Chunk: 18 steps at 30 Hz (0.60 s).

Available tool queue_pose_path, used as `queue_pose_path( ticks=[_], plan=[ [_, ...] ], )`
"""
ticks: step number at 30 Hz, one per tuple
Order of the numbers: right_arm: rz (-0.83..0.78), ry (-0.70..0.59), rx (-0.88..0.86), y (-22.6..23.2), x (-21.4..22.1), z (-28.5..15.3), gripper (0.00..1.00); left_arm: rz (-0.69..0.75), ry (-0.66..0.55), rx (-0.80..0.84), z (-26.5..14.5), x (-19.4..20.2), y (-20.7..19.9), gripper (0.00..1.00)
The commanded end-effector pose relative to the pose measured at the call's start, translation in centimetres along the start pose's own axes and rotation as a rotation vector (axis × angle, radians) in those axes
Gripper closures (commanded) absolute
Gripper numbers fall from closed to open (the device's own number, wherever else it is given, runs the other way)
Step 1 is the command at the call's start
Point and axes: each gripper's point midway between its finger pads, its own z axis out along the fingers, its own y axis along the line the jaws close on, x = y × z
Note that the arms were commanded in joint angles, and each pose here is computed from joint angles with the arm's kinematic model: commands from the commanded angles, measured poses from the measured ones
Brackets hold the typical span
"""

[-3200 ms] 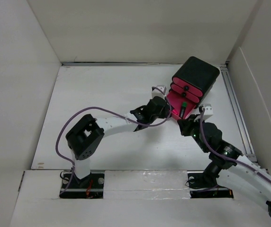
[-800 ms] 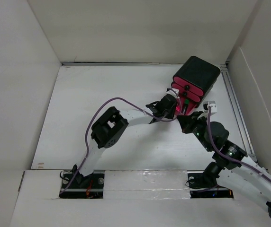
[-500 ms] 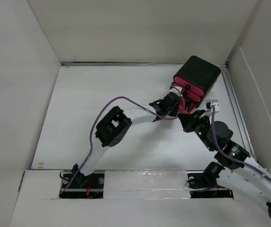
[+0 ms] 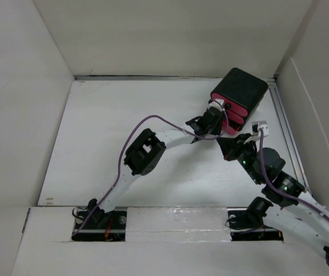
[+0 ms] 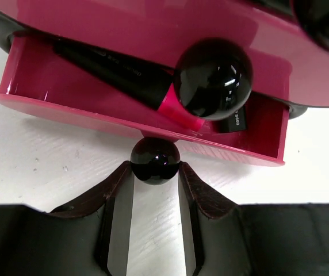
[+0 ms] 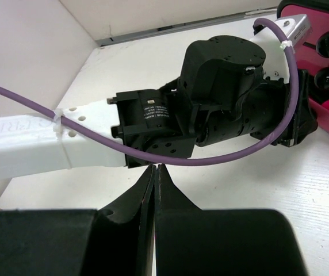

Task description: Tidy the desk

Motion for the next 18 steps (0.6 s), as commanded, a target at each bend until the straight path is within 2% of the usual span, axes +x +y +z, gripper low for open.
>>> queue_pose_path(
  ticks=[1,5,8,9,11,18],
  plan=[
    [0.017,-0.067,-0.021,0.9,-2.7,-0.4,0.97,-0.067,-0.165,0.099,-0.3,-6.5,-3.5,0.82],
    [0.015,-0.071,-0.01,0.7,-2.8,-0.4,0.97,-0.079,-0.178,0.106,0.4,-7.0,-3.8,0.76],
    [0.018,-0.076,-0.001,0.5,-2.9,-0.4,0.97,-0.088,-0.179,0.104,0.9,-6.8,-3.8,0.63],
    [0.018,-0.076,0.003,0.5,-2.9,-0.4,0.97,-0.097,-0.176,0.116,1.0,-6.7,-4.1,0.55],
    [0.013,-0.079,0.012,0.3,-3.0,-0.5,0.97,-0.112,-0.181,0.119,1.3,-6.9,-3.7,0.48],
    [0.012,-0.087,0.028,0.0,-3.1,-0.5,0.96,-0.113,-0.162,0.128,2.0,-6.0,-3.7,0.4]
  ],
)
